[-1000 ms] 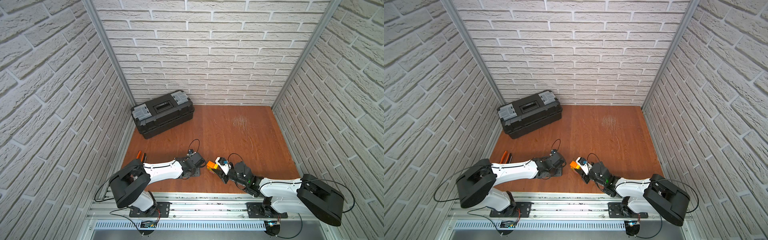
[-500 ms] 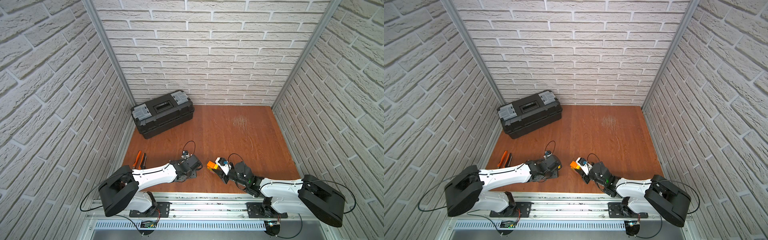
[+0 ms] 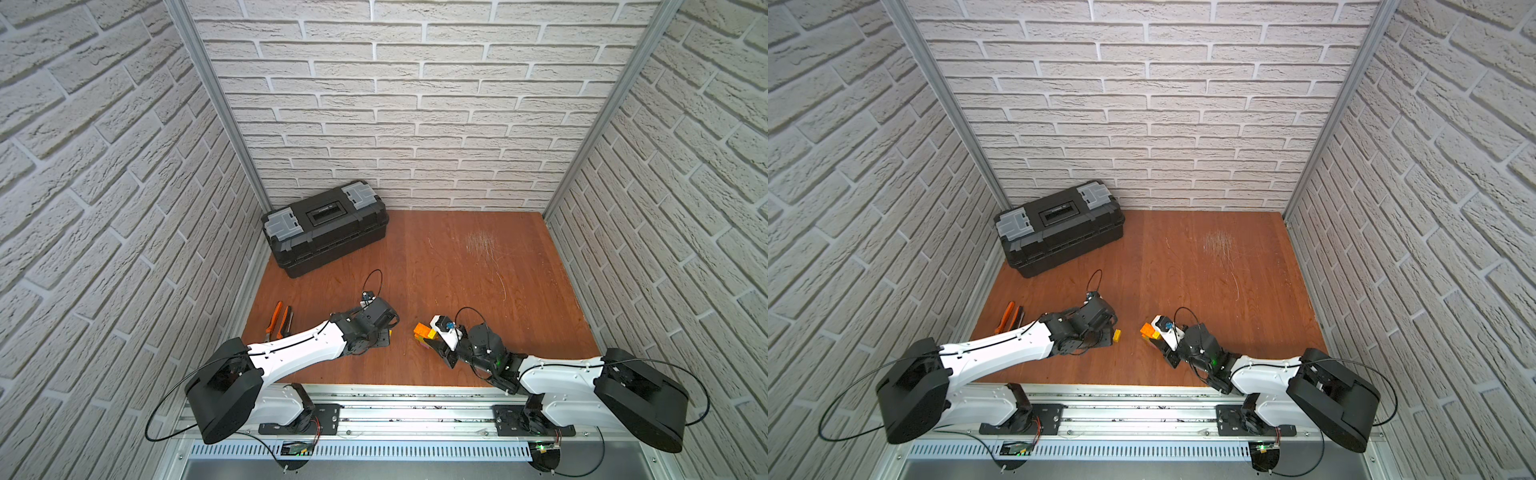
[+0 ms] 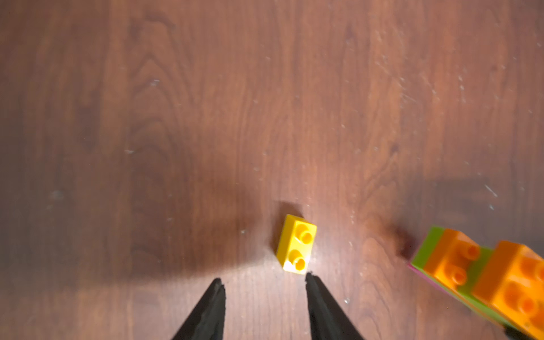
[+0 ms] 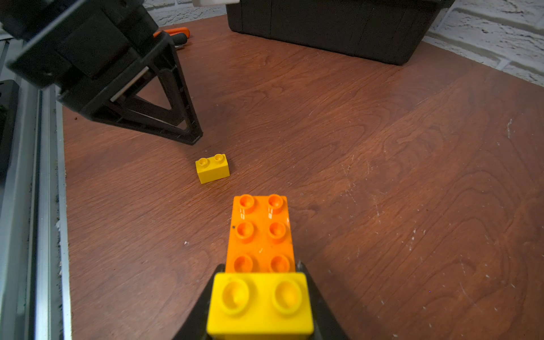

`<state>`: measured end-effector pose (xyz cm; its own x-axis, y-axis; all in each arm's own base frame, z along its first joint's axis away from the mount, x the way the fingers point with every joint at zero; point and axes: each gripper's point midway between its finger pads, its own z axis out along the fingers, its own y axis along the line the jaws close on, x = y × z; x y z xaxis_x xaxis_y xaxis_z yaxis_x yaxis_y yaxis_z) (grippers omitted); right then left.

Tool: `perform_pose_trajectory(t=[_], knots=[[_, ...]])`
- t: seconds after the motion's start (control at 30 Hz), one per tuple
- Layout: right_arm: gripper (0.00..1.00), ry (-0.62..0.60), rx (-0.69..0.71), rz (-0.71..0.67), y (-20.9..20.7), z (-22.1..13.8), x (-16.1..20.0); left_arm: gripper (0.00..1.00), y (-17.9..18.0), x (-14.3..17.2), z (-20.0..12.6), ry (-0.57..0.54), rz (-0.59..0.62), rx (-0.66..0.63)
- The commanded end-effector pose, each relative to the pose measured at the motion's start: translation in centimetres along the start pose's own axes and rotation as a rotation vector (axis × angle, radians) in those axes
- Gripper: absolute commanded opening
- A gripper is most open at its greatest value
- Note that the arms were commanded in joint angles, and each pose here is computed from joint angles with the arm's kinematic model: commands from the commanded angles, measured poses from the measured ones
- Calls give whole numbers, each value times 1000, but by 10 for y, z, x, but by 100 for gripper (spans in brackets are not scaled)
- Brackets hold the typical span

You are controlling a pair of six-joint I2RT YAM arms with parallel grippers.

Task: Assemble a carrot with lego
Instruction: Place the lego brick at the center of the board, then pick up the lego brick from the center of the board.

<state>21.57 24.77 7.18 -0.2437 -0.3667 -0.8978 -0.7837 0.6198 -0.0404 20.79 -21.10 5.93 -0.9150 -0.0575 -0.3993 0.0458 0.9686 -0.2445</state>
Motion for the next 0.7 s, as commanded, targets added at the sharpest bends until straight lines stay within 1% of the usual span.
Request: perform_pose_trajectory(t=[0.0, 0.23, 0.67], knots=[[3, -28, -14, 8, 4, 1, -6, 48, -22, -5, 2, 8, 52, 83], [3, -32, -17, 25, 4, 4, -5, 42, -26, 1, 10, 47, 75, 93], [3, -24, -23, 46, 8, 14, 3, 30, -19, 6, 17, 63, 72, 66]])
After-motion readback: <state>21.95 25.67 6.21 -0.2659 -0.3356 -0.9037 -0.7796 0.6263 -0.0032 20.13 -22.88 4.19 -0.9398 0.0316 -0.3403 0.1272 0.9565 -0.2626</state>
